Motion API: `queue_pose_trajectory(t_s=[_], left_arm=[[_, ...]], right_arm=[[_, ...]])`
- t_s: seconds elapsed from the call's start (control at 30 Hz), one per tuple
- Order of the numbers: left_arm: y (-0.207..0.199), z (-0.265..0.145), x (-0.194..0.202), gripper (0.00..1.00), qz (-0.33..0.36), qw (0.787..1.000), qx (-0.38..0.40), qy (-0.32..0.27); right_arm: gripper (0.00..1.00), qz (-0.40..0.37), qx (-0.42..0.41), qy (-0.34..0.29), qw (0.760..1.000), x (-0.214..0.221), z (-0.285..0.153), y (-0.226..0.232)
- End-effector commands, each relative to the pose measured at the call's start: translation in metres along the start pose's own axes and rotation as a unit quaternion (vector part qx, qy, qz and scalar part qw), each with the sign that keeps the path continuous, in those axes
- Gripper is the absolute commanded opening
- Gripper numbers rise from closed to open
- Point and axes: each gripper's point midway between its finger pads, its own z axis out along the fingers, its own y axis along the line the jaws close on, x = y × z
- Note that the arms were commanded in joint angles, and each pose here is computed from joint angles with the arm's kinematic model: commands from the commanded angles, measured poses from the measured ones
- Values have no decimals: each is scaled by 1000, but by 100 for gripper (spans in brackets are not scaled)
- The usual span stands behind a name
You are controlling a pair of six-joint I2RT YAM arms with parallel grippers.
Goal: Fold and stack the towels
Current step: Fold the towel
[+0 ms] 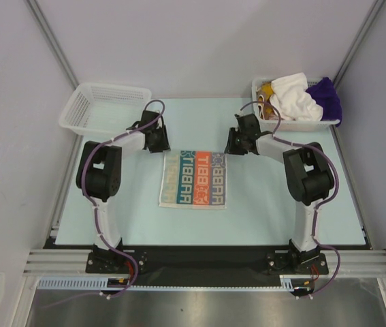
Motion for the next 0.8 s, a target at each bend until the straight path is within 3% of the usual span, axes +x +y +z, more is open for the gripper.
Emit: queue_pose_trajectory(t_s=[0.0,0.27,0.47,0.5,0.6,0.77], left_arm=[[-1,4,-3,44,15,1000,-10,3],[-1,5,2,38,20,1000,-11,11],[-5,8,4,22,22,1000,-5,17],[-6,8,4,14,22,1000,-3,17],[-9,7,1,1,20,1000,4,15],[-15,2,-8,0,19,1000,10,3]], right_arm=[[31,-25,-1,-10,1000,-11,5,11],[32,-36,6,6,999,-4,16,14],[31,-37,16,9,999,-2,18,11],[30,-39,15,8,999,-3,17,11],[22,-40,15,8,999,-3,17,11],[10,-38,13,6,999,-6,18,12]])
